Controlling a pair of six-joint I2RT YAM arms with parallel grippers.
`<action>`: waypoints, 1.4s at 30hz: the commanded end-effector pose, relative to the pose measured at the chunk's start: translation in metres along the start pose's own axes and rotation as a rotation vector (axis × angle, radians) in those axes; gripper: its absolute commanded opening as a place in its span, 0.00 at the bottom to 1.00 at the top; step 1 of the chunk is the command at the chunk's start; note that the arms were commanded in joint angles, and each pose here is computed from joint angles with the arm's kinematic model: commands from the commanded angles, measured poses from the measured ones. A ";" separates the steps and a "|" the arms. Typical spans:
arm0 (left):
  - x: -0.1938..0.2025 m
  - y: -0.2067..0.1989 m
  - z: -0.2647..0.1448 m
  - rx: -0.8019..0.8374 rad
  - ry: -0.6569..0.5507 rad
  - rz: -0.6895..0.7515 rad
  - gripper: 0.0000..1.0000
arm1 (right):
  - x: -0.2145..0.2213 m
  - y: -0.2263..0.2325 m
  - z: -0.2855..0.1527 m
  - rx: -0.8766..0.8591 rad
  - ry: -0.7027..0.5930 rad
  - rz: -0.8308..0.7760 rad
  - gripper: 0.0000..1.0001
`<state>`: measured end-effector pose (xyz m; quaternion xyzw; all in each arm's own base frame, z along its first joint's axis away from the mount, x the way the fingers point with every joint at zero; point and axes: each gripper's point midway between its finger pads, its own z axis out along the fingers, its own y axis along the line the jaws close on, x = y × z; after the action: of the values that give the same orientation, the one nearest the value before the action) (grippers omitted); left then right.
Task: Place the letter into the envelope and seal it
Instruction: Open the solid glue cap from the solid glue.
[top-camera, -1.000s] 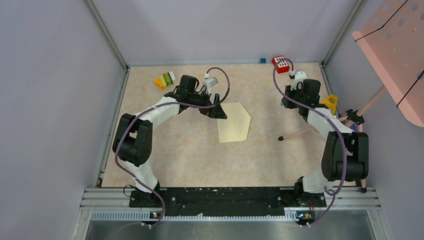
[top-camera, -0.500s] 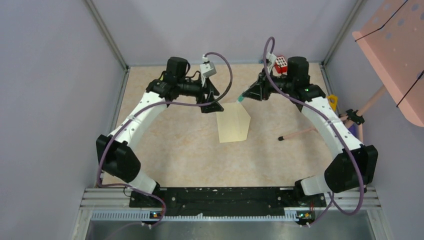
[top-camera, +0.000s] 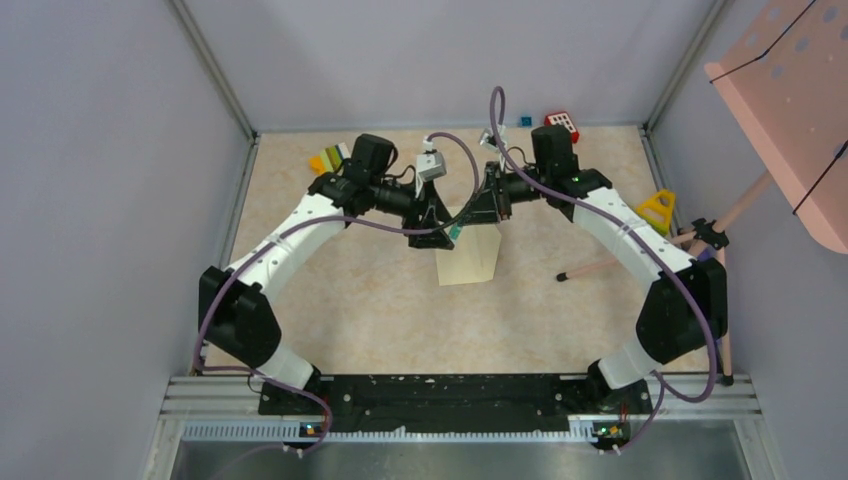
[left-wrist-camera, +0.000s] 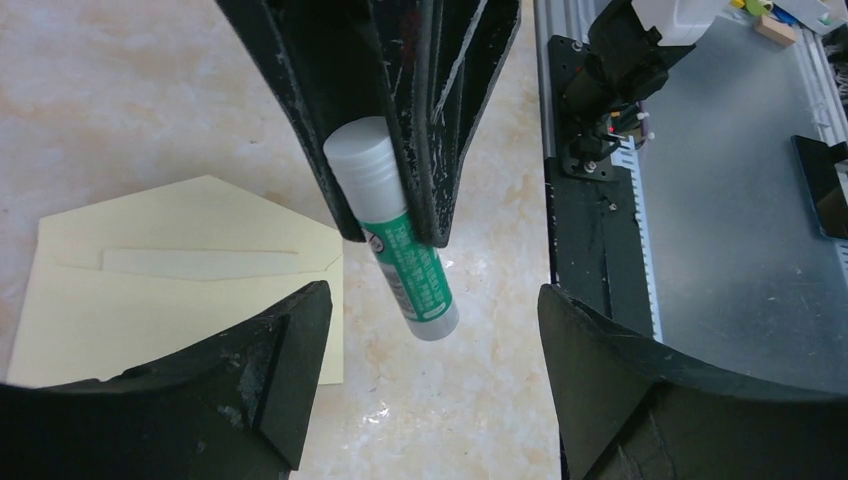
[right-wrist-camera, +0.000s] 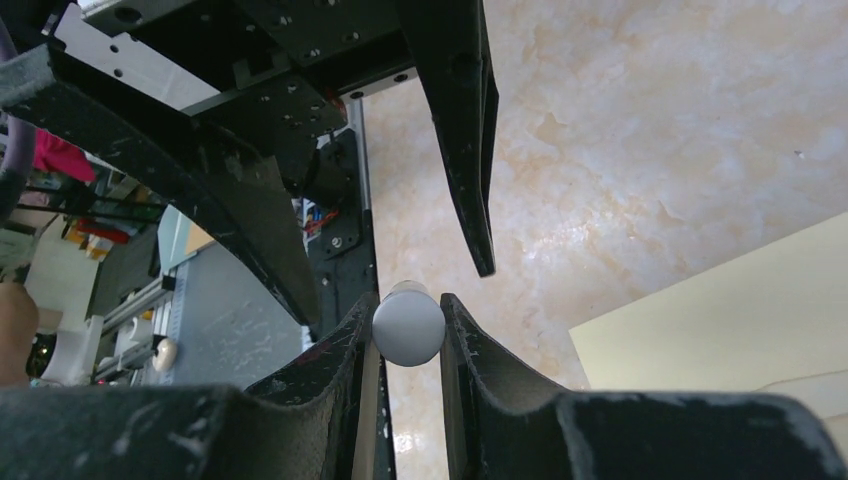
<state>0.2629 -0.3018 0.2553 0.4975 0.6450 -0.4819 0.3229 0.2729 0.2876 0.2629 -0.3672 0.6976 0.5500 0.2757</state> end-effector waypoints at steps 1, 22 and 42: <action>0.000 -0.006 0.009 0.064 -0.008 0.004 0.79 | -0.008 0.017 0.005 -0.070 -0.005 -0.045 0.15; -0.002 0.000 0.020 0.097 -0.017 -0.077 0.50 | 0.010 0.008 0.016 -0.010 0.064 -0.117 0.18; 0.000 0.003 0.022 0.090 -0.016 -0.100 0.51 | -0.009 0.021 0.016 -0.041 0.013 -0.083 0.22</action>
<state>0.2590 -0.3158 0.2333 0.4629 0.6656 -0.5259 0.2571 0.2622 0.2976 0.2476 -0.3838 0.7090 0.5305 0.2620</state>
